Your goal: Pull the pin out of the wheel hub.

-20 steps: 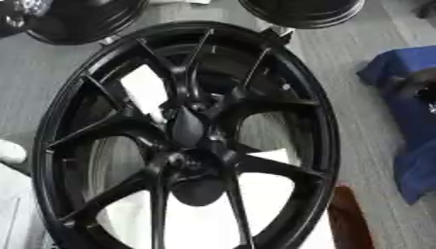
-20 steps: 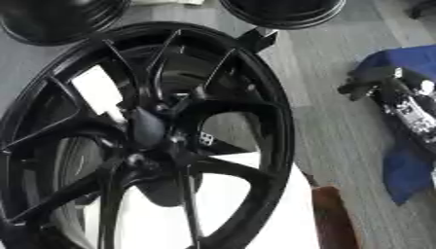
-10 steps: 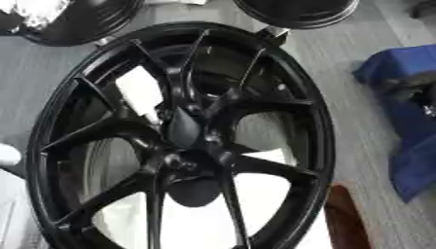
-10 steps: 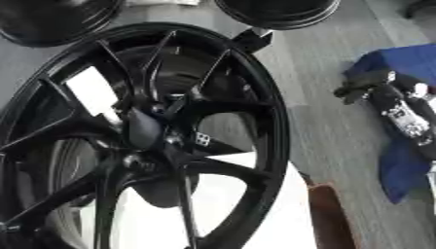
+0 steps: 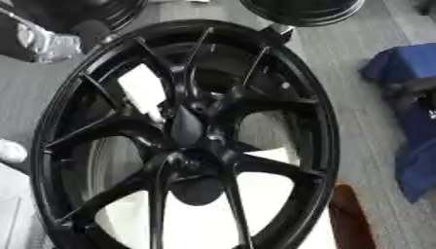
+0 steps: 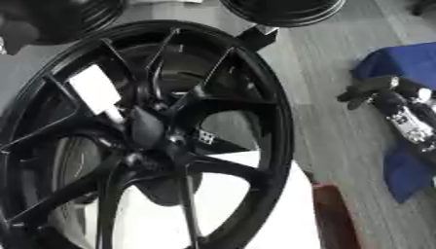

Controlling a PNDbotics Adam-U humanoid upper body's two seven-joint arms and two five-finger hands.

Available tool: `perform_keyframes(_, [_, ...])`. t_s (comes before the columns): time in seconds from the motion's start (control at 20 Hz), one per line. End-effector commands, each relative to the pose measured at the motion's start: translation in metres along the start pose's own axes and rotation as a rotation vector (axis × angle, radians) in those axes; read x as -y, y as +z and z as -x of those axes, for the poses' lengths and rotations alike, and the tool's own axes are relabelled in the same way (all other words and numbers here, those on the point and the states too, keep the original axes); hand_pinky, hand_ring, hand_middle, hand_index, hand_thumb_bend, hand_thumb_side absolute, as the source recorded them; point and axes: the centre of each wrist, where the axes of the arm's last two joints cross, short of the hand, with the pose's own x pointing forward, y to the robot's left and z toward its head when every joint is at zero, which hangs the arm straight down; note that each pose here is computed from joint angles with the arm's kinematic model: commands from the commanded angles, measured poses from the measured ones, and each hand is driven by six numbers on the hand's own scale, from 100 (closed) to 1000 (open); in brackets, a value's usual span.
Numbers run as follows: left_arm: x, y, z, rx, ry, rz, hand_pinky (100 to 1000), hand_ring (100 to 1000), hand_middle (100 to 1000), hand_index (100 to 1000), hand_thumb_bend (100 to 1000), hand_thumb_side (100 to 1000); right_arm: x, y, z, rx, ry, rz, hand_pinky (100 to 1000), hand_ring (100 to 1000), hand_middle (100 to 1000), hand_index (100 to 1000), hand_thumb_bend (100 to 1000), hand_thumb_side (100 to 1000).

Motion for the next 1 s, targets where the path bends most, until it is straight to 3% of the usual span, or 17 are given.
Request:
perform_keyframes(0.05, [-0.007,-0.001,0.006,0.012,-0.05,0.057,863,814,756,854,263,534,0.005,-0.003,-0.01,0.015,0.044,-0.026,944,738,539,731,100,671])
perform_keyframes(0.35, [-0.003,-0.011,0.013,0.038,-0.032,0.156,855,815,757,869,304,574,0.005,-0.004,-0.01,0.014,0.039,-0.028,944,738,539,731,100,672])
perform_keyframes(0.6, [0.003,-0.013,0.015,0.019,0.031,0.245,856,825,763,877,372,658,0.005,-0.003,-0.01,0.007,0.041,-0.031,945,738,539,731,100,676])
perform_keyframes(0.85, [0.01,-0.017,0.018,0.002,0.036,0.355,870,842,780,878,396,609,0.005,-0.004,-0.01,0.008,0.04,-0.036,945,738,539,732,100,677])
perform_keyframes(1.0, [0.008,-0.016,0.021,0.009,0.048,0.386,877,851,785,880,395,507,0.004,-0.004,-0.01,0.005,0.039,-0.038,945,738,539,732,100,679])
